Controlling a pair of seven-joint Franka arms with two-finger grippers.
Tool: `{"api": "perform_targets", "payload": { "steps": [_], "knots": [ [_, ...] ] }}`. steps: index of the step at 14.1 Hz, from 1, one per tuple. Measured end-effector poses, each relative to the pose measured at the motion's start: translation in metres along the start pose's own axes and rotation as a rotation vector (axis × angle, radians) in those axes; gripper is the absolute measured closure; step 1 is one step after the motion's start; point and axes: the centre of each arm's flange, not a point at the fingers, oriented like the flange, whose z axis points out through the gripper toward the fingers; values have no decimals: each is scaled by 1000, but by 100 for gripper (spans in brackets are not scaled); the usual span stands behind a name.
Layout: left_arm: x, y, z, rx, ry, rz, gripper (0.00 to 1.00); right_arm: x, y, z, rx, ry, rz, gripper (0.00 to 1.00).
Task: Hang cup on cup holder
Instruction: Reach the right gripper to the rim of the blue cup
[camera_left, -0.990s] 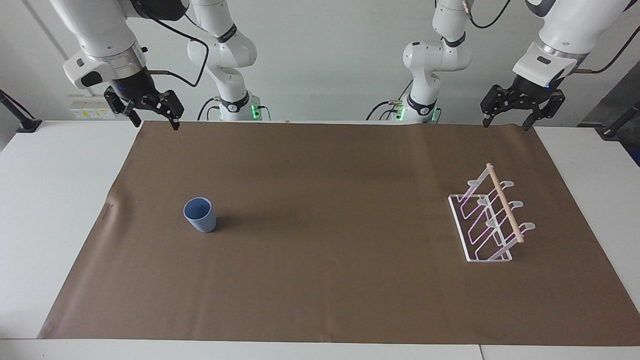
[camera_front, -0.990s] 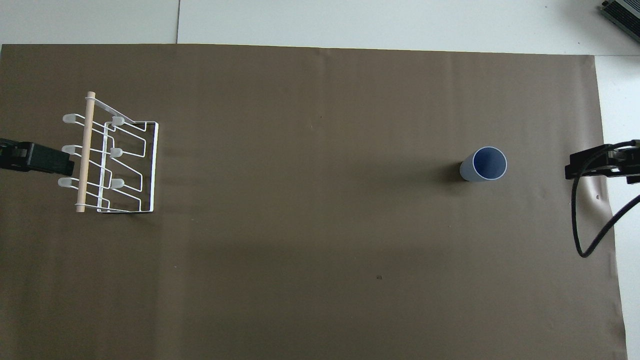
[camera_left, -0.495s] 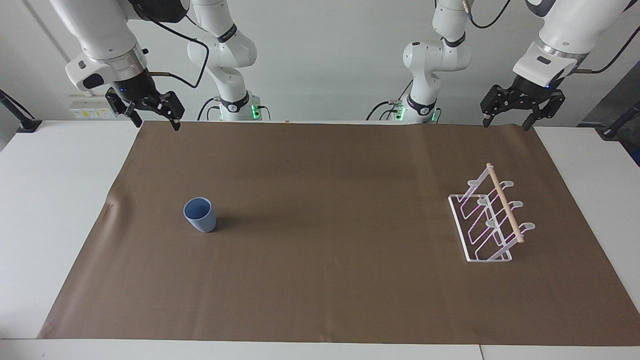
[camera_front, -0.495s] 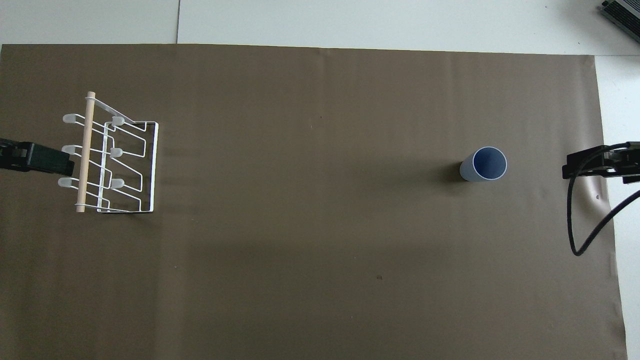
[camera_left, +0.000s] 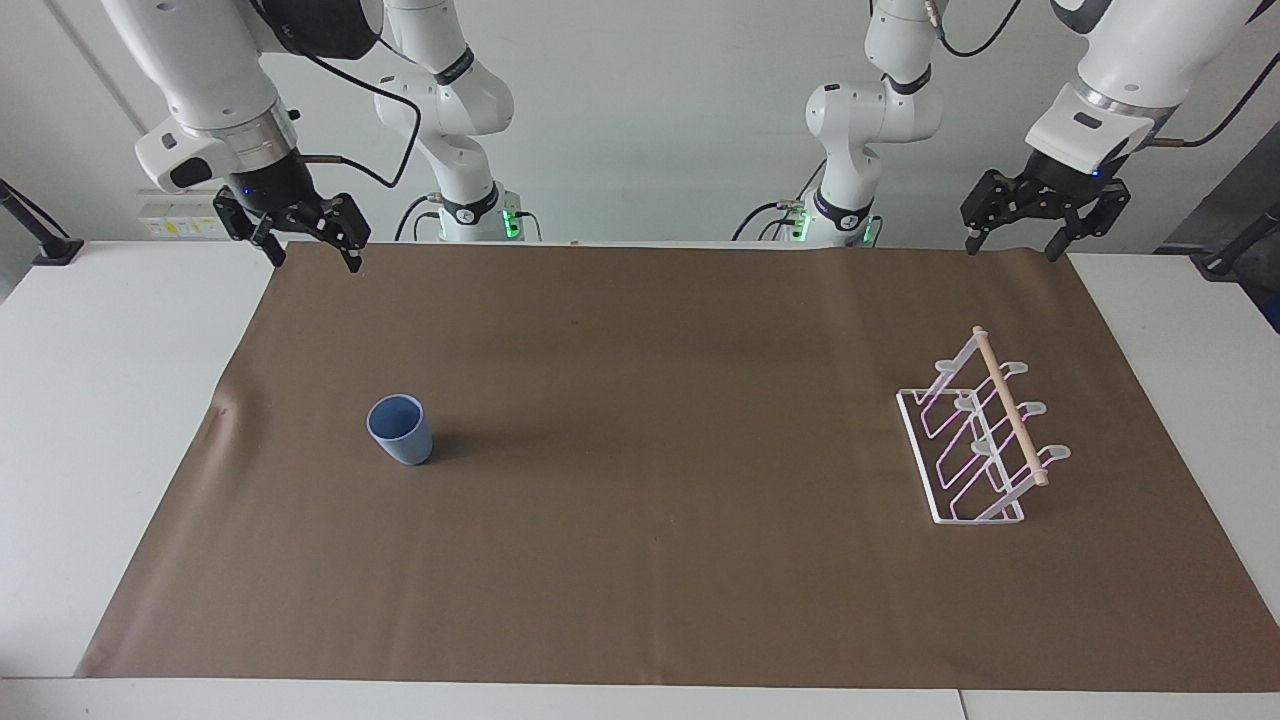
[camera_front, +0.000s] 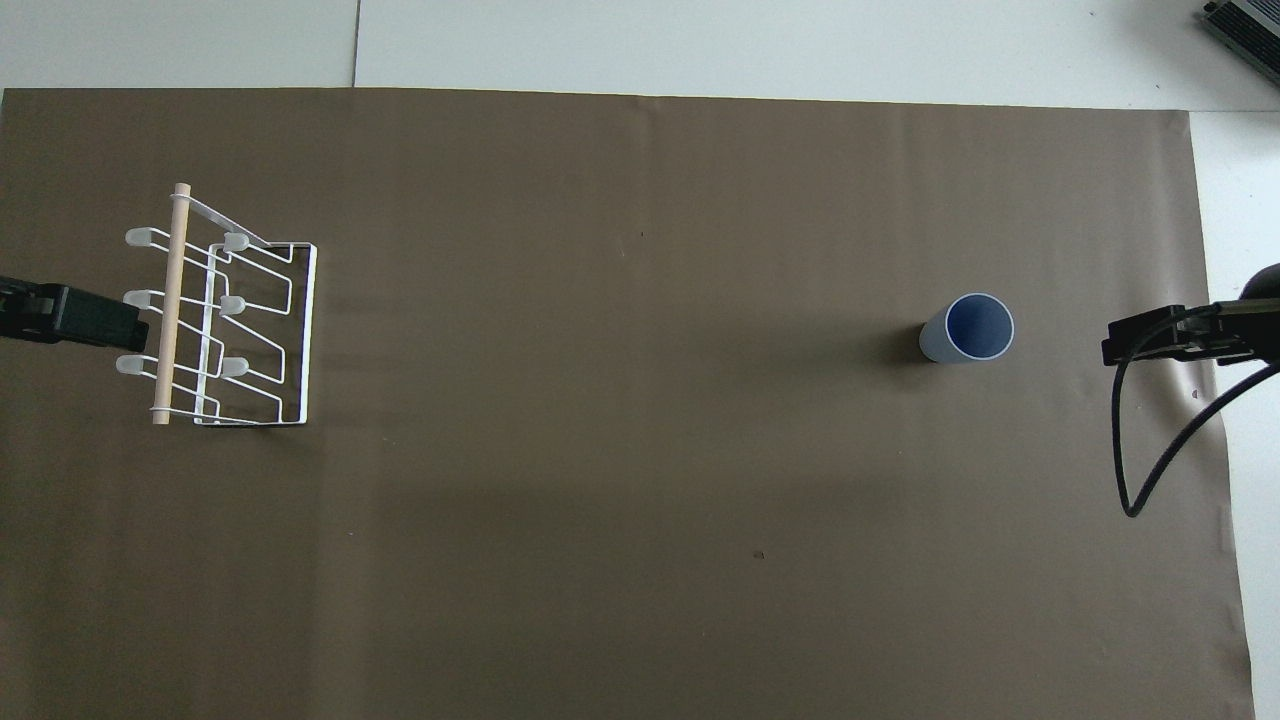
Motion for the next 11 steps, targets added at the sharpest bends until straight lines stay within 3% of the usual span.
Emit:
{"api": "perform_targets", "payload": {
  "steps": [6,11],
  "knots": [
    [0,0,0,0,0,0,0,16,-1,93,-5,50,-16,0],
    [0,0,0,0,0,0,0,40,-5,139,-10,84,-27,0]
  ]
}}
